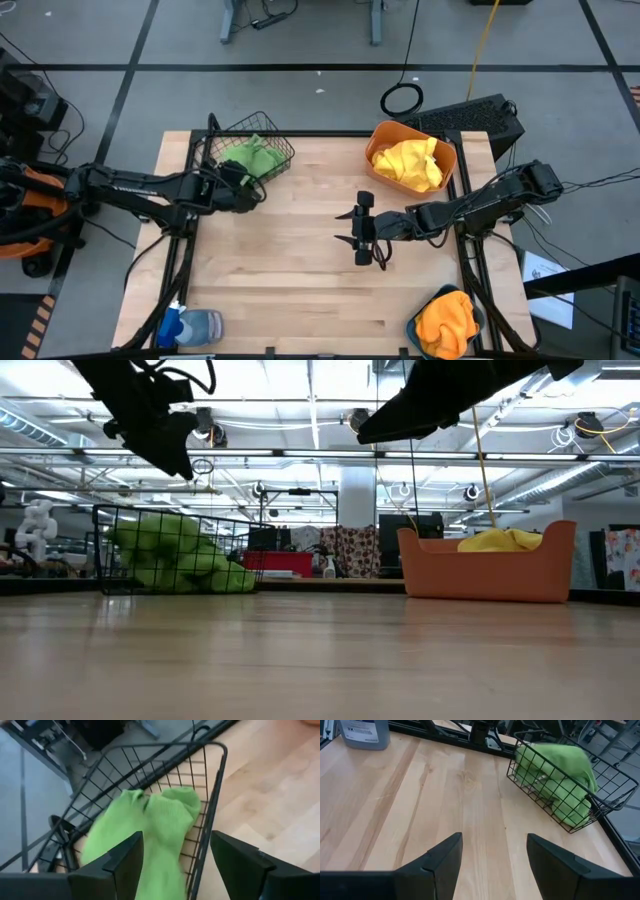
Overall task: Sort microfiber towel by color & place in baskets
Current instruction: Return to Home Position
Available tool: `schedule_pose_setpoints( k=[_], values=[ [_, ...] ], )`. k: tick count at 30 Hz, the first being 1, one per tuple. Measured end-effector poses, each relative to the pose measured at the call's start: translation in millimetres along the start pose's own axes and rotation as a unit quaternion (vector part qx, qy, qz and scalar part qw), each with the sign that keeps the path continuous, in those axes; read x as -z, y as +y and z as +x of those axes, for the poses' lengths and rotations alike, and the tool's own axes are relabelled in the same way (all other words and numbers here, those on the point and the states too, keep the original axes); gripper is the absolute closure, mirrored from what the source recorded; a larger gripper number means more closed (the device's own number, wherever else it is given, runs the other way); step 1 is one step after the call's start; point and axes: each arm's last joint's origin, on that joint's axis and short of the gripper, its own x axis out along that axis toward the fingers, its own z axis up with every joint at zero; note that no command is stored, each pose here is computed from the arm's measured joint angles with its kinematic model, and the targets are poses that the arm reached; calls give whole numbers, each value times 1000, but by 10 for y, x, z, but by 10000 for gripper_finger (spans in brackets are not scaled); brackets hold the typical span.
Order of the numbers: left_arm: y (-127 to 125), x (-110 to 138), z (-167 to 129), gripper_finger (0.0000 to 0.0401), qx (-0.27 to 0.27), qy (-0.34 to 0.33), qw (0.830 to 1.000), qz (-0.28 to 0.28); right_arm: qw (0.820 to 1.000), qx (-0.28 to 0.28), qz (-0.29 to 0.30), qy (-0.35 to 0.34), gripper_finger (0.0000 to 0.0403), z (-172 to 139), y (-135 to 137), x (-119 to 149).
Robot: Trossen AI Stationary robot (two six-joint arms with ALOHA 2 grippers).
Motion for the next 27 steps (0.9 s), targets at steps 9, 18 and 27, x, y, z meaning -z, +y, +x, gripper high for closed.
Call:
schedule_pose_setpoints(
  k=[9,18,27],
  values=[
    [-65,-61,-107,166,19,-33,999,36,1000,1,-4,1,188,0,1,3],
    [-192,-124,-209,166,65,-78,993,57,998,54,-14,-5,188,-69,-59,-44],
    [-409,-289,-405,174,183,-169,962,115,995,76,-58,-31,197,-228,-168,-162]
  ],
)
